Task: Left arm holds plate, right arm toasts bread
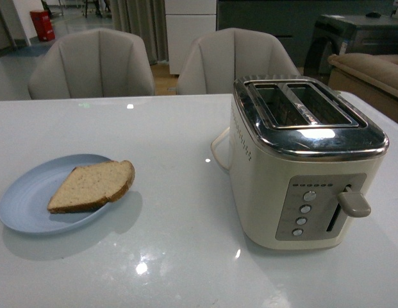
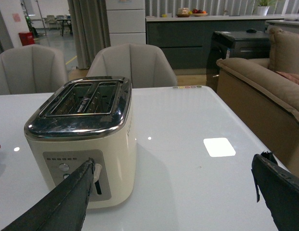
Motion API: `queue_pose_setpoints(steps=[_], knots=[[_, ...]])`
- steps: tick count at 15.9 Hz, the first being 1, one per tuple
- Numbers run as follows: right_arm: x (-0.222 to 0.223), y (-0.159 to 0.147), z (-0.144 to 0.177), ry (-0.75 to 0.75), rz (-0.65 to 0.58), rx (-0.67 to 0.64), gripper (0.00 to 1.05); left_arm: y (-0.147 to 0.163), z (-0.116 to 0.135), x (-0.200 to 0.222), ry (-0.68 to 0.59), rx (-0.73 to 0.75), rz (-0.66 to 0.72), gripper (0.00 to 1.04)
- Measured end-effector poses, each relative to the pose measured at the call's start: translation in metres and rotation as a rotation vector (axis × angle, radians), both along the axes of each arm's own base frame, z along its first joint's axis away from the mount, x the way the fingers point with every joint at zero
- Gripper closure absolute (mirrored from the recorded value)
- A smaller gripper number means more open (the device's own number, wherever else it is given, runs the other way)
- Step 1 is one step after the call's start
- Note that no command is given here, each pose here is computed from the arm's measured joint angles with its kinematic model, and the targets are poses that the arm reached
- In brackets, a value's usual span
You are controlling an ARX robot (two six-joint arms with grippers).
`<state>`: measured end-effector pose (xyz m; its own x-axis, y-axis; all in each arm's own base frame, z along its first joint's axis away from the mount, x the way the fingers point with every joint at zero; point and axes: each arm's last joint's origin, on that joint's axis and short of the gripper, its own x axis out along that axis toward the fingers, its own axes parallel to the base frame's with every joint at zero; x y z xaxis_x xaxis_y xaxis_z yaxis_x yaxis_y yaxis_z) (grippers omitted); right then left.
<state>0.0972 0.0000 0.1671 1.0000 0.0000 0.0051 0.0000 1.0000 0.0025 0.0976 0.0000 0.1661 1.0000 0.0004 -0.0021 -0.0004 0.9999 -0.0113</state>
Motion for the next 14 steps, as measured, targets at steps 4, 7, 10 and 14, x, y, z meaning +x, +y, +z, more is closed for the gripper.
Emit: queue_pose_setpoints(steps=[4, 7, 10, 14], knots=[[0.0, 0.0, 0.0, 0.0, 0.0, 0.0, 0.06, 0.0, 0.0, 0.0, 0.0, 0.0, 0.0, 0.07], [0.0, 0.0, 0.0, 0.0, 0.0, 0.0, 0.06, 0.0, 0.0, 0.0, 0.0, 0.0, 0.0, 0.07], [0.0, 0.0, 0.0, 0.0, 0.0, 0.0, 0.06, 0.0, 0.0, 0.0, 0.0, 0.0, 0.0, 0.07], [0.0, 0.0, 0.0, 0.0, 0.0, 0.0, 0.06, 0.0, 0.0, 0.0, 0.0, 0.0, 0.0, 0.07]])
